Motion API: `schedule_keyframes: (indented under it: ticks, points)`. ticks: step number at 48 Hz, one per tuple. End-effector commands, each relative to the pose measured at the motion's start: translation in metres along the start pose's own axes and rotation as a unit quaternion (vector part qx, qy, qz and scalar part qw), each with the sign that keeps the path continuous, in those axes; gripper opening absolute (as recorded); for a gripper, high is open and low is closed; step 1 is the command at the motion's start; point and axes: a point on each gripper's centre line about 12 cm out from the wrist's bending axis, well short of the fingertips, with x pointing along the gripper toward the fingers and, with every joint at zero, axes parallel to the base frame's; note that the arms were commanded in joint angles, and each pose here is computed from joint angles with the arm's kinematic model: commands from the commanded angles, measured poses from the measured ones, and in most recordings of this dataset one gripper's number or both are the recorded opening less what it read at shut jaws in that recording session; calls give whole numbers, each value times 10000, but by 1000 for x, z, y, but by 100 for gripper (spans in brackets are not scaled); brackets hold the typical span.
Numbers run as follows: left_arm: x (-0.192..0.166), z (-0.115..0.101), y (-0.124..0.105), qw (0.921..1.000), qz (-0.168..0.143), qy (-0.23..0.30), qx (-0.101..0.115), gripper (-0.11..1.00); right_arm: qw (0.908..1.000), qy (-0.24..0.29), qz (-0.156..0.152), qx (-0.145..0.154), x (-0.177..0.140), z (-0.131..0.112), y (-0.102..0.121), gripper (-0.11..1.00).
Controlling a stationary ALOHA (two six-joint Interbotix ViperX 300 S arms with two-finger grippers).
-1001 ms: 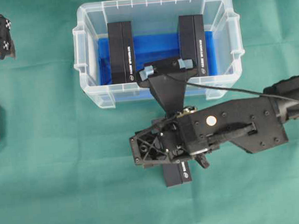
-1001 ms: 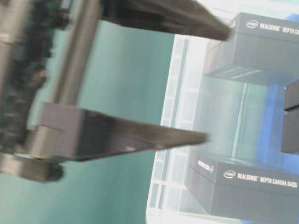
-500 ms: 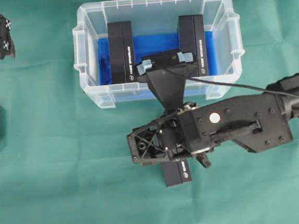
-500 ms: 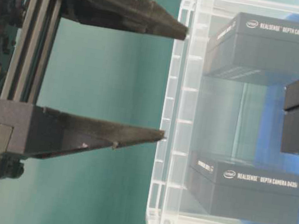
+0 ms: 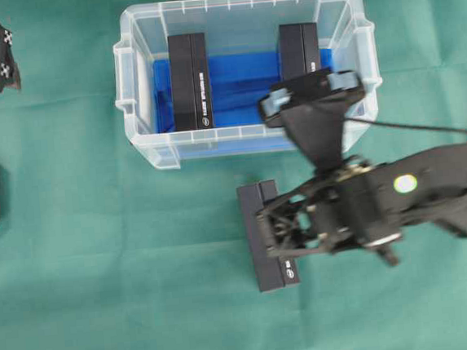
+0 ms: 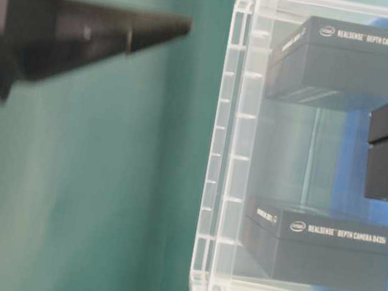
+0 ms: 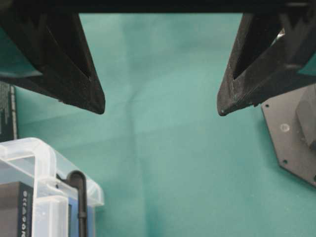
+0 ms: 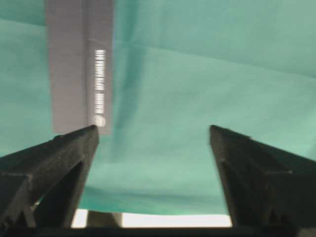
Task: Take out the box from the case.
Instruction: 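Open the right gripper and withdraw it to the right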
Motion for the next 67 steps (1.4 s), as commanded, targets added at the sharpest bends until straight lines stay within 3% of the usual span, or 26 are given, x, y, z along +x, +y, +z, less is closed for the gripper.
schedule_keyframes:
  ticks: [1,31,50,67]
  points:
    - [-6,0,0,9999,-107,-43,1,94,9998,40,201,-5,-18,2,-20,90]
    - [-6,-1,3,9999,-107,-43,0,94,9984,166,399,360,-13,0,-156,90]
    - [-5,-1,2,9999,-100,-40,1,94,9984,32,431,362,-7,8,-160,90]
    - [-5,-1,2,9999,-90,-44,2,94,9975,-224,525,417,-1,79,-173,90]
